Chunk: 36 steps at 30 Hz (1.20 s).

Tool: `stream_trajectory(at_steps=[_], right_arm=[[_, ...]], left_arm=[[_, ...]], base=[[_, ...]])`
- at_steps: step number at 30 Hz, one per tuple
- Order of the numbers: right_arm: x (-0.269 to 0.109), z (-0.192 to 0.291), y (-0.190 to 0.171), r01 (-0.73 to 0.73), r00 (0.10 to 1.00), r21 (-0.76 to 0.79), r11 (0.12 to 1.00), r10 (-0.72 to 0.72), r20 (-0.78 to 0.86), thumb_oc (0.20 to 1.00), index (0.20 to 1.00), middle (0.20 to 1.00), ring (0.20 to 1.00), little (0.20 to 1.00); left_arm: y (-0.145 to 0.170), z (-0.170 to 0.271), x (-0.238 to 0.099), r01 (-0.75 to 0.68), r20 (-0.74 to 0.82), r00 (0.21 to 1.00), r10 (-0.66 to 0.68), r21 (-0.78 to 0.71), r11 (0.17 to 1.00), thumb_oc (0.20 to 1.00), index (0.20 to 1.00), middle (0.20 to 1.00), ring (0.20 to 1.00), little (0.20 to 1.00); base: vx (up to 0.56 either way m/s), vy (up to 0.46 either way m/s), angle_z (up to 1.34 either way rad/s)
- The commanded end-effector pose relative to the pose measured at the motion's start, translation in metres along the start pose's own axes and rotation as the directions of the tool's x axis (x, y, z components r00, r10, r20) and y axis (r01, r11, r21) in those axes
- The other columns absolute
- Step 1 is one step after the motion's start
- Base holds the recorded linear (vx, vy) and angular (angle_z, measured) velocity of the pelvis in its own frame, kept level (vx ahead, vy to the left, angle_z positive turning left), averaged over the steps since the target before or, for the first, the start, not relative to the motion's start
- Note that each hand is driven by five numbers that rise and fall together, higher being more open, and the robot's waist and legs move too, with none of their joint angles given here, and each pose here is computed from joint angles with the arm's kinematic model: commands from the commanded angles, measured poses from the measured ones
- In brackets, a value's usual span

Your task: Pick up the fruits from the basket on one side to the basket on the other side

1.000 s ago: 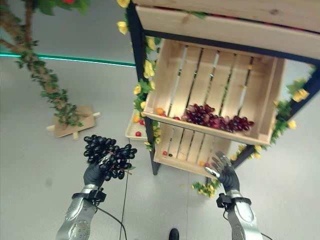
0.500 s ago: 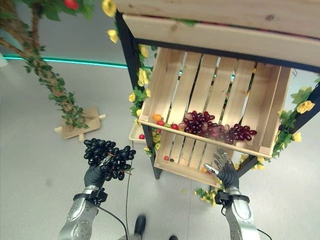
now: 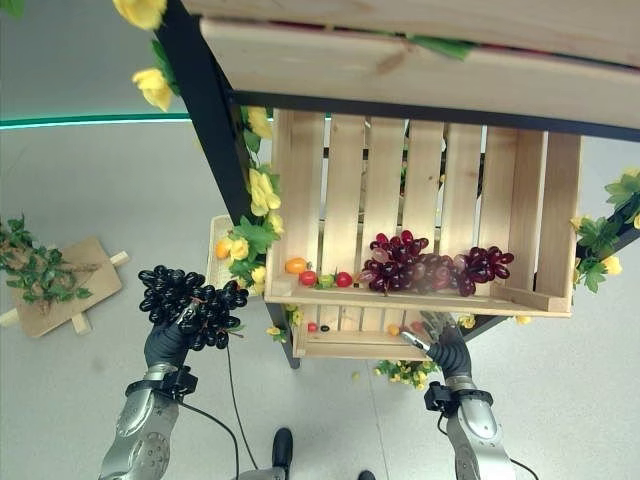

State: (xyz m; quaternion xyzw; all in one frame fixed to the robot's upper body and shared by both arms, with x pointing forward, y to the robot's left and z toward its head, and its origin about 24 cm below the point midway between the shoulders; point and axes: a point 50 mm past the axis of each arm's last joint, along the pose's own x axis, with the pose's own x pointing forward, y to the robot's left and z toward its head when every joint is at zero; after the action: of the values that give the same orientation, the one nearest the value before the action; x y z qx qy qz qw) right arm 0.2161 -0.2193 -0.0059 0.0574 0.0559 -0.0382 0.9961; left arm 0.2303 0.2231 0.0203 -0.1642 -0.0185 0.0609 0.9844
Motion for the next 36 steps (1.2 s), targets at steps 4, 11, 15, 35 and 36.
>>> stream_trajectory(at_steps=[4,11,15,35,36], right_arm=[[0.016,0.046,0.004,-0.020,0.972,-0.063,0.998,0.034,0.230,1.000,1.000,1.000,1.000,1.000],[0.015,0.045,-0.009,0.035,0.975,-0.103,0.994,-0.012,0.221,1.000,1.000,1.000,1.000,1.000],[0.014,0.045,-0.013,0.050,0.977,-0.121,0.991,-0.023,0.214,1.000,1.000,1.000,1.000,1.000],[0.042,0.044,0.011,0.009,0.983,-0.187,0.982,0.025,0.179,1.000,1.000,1.000,1.000,1.000],[0.044,0.044,0.013,0.010,0.984,-0.179,0.984,0.022,0.177,1.000,1.000,1.000,1.000,1.000]], left_arm=[[0.002,0.041,0.005,0.040,0.192,0.980,-0.060,0.107,0.993,0.200,0.200,0.200,0.200,0.200],[-0.006,0.031,0.003,0.068,0.170,0.982,-0.079,0.071,0.995,0.200,0.200,0.200,0.200,0.200],[-0.010,0.032,0.003,0.093,0.163,0.981,-0.108,0.100,0.991,0.200,0.200,0.200,0.200,0.200],[-0.150,0.066,0.000,0.731,0.201,0.628,-0.752,0.179,0.659,0.200,0.200,0.200,0.200,0.200],[-0.154,0.069,-0.001,0.741,0.211,0.612,-0.762,0.183,0.646,0.200,0.200,0.200,0.200,0.200]], base=[[0.20,-0.050,-0.12],[0.12,-0.067,0.25],[0.08,-0.050,0.04],[0.03,-0.033,0.11],[0.02,-0.023,0.06]])
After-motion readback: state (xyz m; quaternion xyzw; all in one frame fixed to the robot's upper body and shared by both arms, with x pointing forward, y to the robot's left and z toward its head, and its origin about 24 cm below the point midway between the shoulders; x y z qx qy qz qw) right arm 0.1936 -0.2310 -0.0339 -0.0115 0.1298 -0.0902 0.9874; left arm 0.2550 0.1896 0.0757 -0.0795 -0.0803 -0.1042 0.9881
